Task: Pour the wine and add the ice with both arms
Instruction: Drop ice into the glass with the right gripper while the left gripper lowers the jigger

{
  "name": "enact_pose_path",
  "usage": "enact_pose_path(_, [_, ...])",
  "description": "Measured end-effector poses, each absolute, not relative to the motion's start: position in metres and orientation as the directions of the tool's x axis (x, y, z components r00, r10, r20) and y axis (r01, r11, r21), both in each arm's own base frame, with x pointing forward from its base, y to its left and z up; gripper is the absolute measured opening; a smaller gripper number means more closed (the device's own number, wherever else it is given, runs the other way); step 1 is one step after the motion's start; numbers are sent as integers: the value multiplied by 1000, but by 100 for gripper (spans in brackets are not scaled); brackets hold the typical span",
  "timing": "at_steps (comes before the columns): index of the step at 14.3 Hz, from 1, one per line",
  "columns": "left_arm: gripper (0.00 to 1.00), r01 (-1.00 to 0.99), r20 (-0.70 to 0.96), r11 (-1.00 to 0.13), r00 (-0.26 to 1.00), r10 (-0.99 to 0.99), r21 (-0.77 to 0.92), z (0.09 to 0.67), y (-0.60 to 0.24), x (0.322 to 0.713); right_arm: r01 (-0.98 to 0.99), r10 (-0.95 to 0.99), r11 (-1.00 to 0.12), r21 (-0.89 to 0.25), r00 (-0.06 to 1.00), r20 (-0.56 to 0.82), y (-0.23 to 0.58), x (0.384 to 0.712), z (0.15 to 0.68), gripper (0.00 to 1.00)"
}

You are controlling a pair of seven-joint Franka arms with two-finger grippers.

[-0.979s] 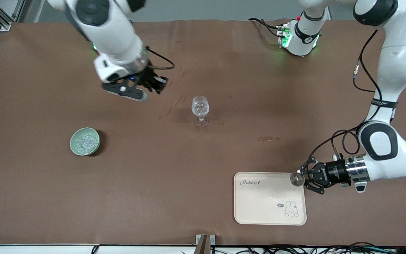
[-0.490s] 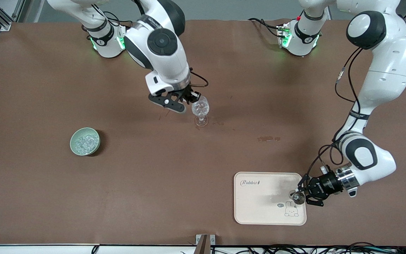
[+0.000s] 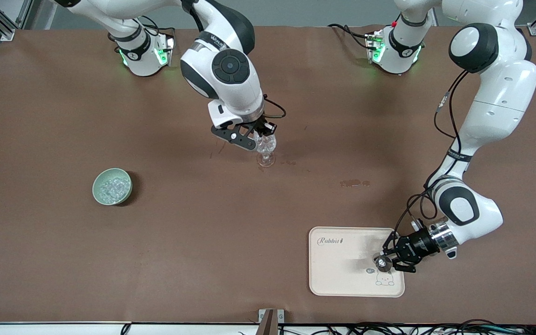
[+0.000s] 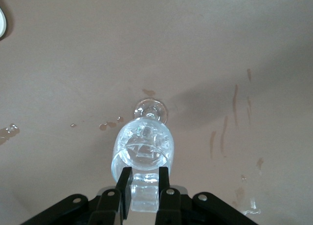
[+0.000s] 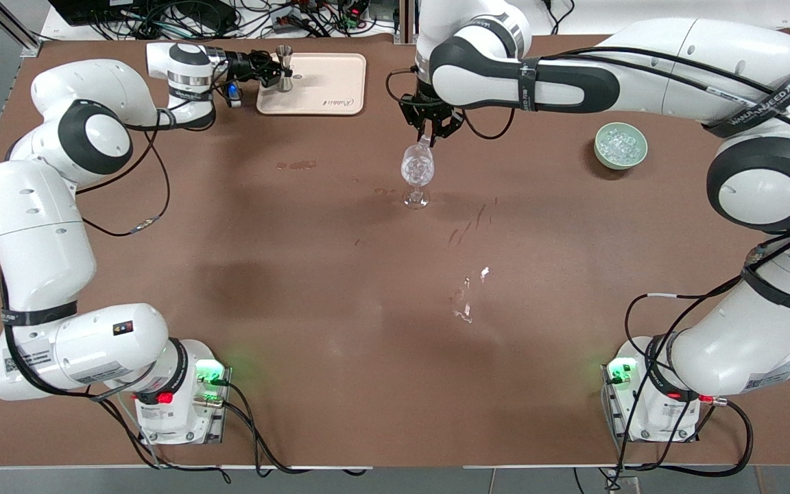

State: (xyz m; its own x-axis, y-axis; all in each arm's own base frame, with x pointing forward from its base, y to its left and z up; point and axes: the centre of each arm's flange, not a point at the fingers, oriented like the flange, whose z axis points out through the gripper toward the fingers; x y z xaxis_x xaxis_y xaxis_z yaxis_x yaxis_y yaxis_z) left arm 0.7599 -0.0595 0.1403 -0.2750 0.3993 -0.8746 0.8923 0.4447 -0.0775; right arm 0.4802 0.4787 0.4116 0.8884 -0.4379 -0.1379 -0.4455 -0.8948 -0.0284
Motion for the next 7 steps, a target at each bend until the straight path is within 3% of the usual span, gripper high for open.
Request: enact_pose_path(7, [21,885,-900,458,-264,346,-84,141,-67,760,-442,-434,-897,-21,887,-156,486,476,399,26])
